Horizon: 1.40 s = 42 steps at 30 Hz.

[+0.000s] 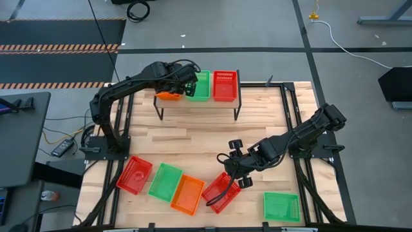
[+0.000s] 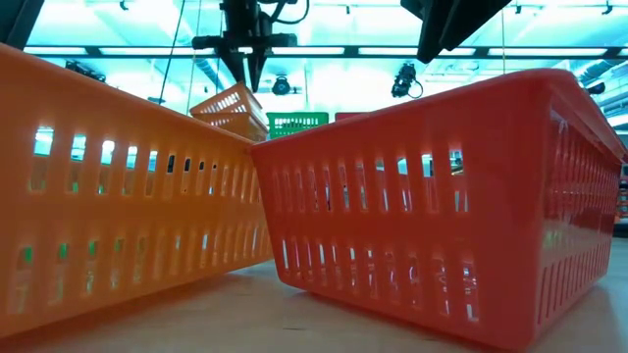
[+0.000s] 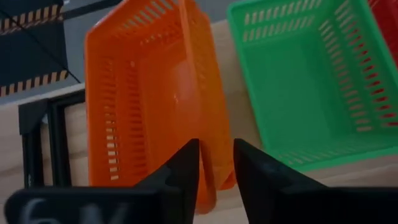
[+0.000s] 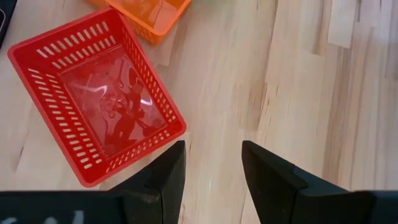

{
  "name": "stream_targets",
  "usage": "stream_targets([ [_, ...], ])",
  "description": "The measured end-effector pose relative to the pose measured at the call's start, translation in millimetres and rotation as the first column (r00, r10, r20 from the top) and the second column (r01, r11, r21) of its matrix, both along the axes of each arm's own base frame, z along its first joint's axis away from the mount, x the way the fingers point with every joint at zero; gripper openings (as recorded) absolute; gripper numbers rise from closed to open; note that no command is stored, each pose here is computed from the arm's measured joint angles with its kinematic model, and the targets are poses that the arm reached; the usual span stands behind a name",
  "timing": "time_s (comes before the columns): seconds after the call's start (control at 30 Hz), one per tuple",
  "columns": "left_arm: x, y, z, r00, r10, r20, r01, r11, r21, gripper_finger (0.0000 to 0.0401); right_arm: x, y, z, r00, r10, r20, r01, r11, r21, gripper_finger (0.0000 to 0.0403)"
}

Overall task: Stack baskets on shelf by color
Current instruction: Stack the top orange bin on the orange bin on the shelf

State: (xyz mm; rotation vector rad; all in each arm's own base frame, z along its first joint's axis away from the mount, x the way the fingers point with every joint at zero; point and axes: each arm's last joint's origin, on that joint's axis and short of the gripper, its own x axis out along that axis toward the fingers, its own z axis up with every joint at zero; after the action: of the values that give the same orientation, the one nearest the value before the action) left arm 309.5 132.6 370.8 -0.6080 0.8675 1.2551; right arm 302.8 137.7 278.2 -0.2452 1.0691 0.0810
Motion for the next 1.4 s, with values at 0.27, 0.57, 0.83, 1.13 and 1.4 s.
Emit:
stream_targets([
  [0.27,-1.6,-0.7,5.2,0.999,-0.038,0.004,0.038,0.999,0.025,0.0113,0.0,0.0,0.0,1.0,-0.02,0.0,0.02,1.0,0.012,0.0164],
  [0.57,-2.8,-1.3,4.9,0.999,-0.05,-0.017,0.051,0.999,0.019,0.0102,0.0,0.0,0.0,0.999,-0.048,0.002,0.048,0.998,0.027,0.0164],
  [0.83,-7.4,-0.6,3.8,0.998,-0.041,-0.054,0.041,0.999,0.002,0.0044,0.0,0.0,0.0,0.998,-0.06,0.002,0.06,0.998,0.034,0.0164],
  [1.13,-7.6,-0.5,4.3,0.998,-0.035,-0.051,0.036,0.999,0.009,0.0007,0.0,0.0,0.0,0.998,-0.056,0.002,0.056,0.998,0.032,0.0164],
  [1.4,-7.8,-0.4,4.5,0.999,-0.017,-0.052,0.018,0.999,0.026,0.0009,0.0,0.0,0.0,0.998,-0.055,0.002,0.055,0.998,0.031,0.0164],
])
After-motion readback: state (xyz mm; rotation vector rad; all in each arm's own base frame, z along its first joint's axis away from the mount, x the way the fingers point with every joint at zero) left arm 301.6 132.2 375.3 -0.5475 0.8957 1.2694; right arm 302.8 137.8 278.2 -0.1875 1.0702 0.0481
